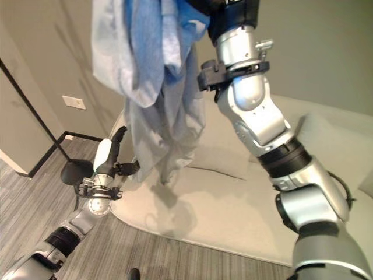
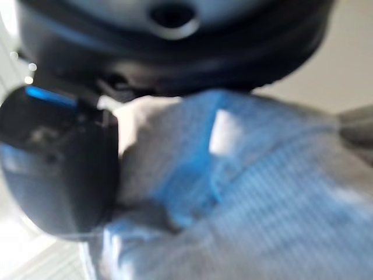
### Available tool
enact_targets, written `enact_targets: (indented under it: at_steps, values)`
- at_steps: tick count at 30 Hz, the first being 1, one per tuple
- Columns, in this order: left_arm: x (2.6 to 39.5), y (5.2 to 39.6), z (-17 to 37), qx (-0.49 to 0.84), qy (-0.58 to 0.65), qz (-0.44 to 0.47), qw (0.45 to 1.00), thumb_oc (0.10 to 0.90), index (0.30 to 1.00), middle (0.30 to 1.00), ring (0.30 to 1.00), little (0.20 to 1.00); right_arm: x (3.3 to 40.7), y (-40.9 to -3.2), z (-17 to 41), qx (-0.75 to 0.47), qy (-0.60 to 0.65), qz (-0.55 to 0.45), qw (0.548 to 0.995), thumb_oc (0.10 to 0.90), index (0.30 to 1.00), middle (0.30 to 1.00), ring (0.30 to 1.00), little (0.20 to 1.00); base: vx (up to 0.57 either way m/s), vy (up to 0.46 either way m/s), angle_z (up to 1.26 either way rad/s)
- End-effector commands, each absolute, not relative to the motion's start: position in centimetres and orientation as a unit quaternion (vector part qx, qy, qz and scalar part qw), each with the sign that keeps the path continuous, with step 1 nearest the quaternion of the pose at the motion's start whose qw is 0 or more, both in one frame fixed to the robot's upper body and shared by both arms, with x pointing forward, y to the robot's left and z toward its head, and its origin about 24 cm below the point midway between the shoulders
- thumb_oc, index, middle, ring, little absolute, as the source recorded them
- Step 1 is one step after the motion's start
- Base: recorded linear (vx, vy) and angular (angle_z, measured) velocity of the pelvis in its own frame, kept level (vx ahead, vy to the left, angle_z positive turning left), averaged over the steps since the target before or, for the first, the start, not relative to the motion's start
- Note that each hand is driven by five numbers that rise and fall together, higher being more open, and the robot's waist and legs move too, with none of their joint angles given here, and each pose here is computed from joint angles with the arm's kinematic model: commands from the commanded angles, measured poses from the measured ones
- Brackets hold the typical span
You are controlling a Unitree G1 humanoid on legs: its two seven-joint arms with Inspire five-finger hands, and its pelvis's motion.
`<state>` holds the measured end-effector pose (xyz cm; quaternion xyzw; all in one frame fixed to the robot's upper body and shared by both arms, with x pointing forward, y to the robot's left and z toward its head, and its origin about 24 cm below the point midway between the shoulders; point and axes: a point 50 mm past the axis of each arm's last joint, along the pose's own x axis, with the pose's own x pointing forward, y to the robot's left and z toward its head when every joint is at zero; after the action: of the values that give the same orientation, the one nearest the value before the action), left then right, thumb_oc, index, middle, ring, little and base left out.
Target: Hang the clothes on the sofa on the clothes rack.
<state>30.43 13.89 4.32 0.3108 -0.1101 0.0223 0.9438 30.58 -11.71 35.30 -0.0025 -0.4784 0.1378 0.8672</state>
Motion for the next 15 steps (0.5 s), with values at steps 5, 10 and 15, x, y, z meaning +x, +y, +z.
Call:
enact_targets:
  at_steps: [5, 10, 15]
  values:
    - [32.9, 7.9, 6.5, 0.256, -0.157, -0.038, 0.953, 0.8, 0.9, 0.9, 0.9, 0.9, 27.8, -8.8, 38.6, 0.12, -0.546, 0.222, 0.799, 0.4, 0.3, 0.3, 0.3, 0.3, 0.0, 0.0, -0.13]
    - [34.6, 9.0, 5.1, 0.293, -0.098, 0.045, 0.95, 0.8, 0.9, 0.9, 0.9, 0.9, 25.6, -7.6, 38.7, 0.157, -0.557, 0.286, 0.764, 0.4, 0.3, 0.3, 0.3, 0.3, 0.02, 0.004, -0.19]
    - [35.7, 11.2, 5.9, 0.257, -0.078, 0.135, 0.954, 0.4, 0.3, 0.3, 0.3, 0.3, 24.2, -8.3, 38.2, 0.161, -0.577, 0.296, 0.744, 0.4, 0.3, 0.3, 0.3, 0.3, 0.01, -0.002, -0.19]
